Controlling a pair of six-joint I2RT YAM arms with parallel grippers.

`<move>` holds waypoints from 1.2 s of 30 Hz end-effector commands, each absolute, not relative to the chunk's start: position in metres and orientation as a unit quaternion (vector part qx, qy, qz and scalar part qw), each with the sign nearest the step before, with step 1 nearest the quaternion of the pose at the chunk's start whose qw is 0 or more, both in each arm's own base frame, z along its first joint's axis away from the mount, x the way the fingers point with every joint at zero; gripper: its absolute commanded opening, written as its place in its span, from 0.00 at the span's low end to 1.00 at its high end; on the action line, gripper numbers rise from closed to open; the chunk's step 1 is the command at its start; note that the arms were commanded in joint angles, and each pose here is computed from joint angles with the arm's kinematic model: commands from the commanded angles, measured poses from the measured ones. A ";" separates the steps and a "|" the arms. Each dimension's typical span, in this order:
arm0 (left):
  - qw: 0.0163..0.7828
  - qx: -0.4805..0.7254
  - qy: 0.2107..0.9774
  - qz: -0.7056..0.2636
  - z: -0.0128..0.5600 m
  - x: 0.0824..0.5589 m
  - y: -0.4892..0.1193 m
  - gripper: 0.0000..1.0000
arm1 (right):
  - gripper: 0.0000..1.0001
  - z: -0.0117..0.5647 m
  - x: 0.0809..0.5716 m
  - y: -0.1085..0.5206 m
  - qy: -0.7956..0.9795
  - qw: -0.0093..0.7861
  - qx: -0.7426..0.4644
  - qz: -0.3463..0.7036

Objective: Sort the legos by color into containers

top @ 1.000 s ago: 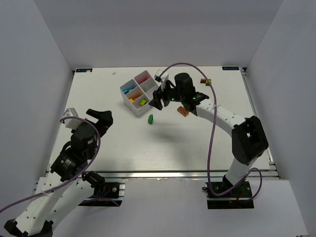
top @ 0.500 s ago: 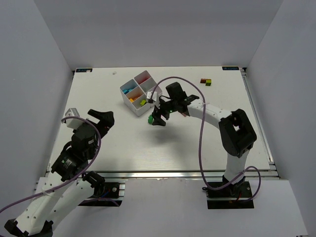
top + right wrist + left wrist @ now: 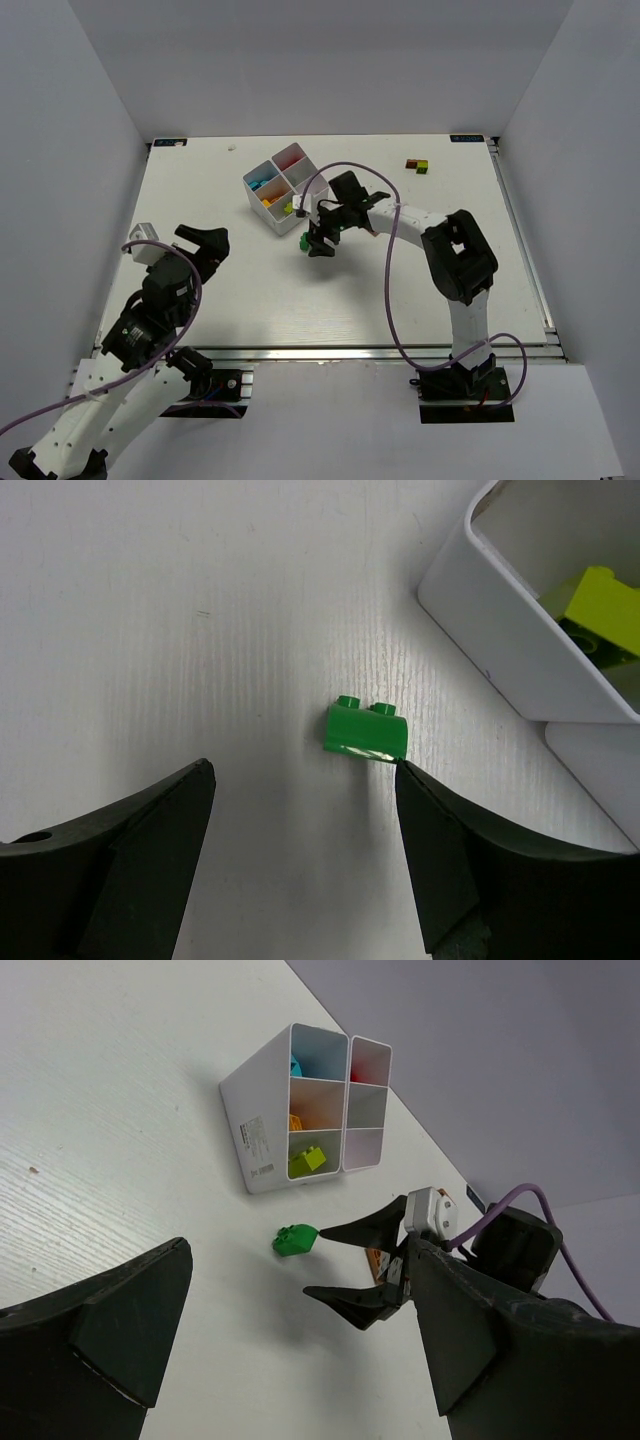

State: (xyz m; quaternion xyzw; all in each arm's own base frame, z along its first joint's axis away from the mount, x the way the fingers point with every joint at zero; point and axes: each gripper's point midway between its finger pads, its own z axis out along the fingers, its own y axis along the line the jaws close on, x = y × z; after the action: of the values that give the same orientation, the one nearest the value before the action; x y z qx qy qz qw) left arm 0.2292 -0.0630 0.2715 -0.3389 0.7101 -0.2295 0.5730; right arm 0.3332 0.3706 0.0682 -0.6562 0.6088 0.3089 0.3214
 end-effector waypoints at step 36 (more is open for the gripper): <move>0.563 -0.339 0.723 -0.213 0.262 0.233 -0.065 0.98 | 0.71 0.056 0.365 0.408 0.501 0.367 -0.736 0.270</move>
State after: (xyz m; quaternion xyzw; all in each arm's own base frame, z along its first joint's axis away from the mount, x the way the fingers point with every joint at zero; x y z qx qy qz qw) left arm 0.2340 -0.0677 0.2594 -0.3339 0.7260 -0.2154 0.5613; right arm 0.3602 0.3979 0.0443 -0.7213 0.5332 0.2683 0.3512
